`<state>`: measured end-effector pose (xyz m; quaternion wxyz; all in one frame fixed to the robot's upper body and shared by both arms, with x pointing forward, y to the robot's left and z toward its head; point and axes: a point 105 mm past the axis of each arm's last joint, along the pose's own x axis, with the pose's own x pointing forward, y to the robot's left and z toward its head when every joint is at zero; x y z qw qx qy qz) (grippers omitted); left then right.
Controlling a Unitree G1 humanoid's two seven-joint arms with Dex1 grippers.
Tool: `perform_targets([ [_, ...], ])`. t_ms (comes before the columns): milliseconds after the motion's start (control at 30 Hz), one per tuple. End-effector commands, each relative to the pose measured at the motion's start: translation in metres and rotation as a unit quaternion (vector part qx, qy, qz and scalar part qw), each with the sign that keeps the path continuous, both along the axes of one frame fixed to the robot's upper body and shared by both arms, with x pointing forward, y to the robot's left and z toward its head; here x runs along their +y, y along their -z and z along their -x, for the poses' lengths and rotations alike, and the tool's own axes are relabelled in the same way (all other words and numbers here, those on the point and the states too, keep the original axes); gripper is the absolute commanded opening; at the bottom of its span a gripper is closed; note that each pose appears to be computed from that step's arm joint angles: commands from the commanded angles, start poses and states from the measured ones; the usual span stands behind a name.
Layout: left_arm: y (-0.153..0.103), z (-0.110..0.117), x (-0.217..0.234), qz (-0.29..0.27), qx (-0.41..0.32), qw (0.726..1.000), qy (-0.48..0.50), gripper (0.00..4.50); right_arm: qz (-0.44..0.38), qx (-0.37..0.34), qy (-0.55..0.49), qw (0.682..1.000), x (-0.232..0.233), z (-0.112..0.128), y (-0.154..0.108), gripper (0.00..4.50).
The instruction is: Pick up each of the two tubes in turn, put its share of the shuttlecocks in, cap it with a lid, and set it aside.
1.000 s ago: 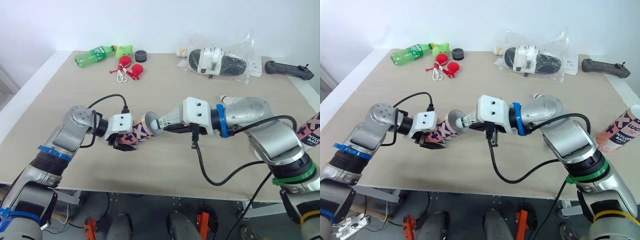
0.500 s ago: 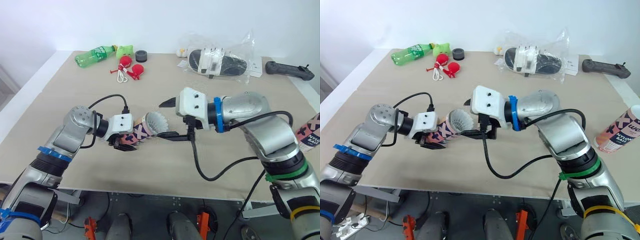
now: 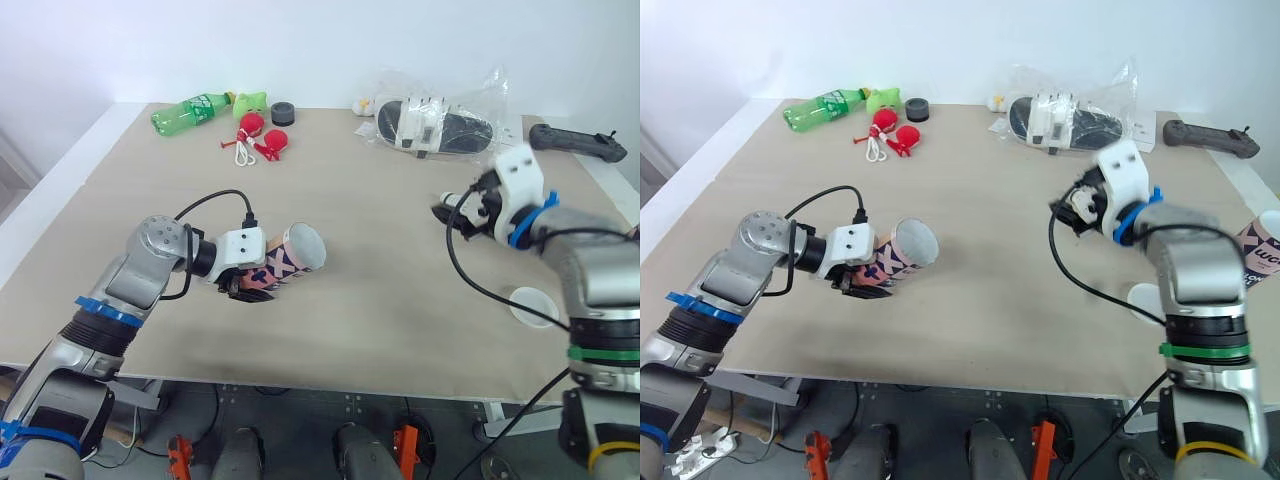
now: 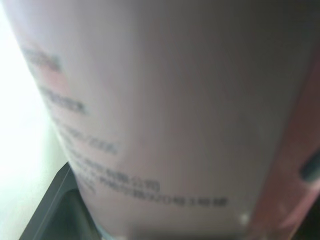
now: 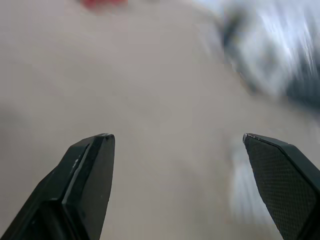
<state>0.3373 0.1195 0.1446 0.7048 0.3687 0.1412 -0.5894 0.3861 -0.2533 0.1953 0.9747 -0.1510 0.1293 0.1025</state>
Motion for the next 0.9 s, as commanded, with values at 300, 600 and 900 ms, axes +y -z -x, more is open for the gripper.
perform_targets([
  [300,0.004,0.007,0.0,-0.004,0.008,1.0,0.004,3.13,-0.05,-0.039,0.092,0.994,-0.021,-0.035,0.016,4.41],
  [600,0.002,0.007,0.0,-0.004,0.005,1.0,0.003,3.13,-0.074,-0.052,0.098,0.991,-0.006,-0.067,0.025,4.41],
  [900,0.002,0.007,0.002,-0.005,0.005,1.0,-0.001,3.13,-0.067,-0.053,0.101,0.991,-0.001,-0.075,0.035,1.24],
])
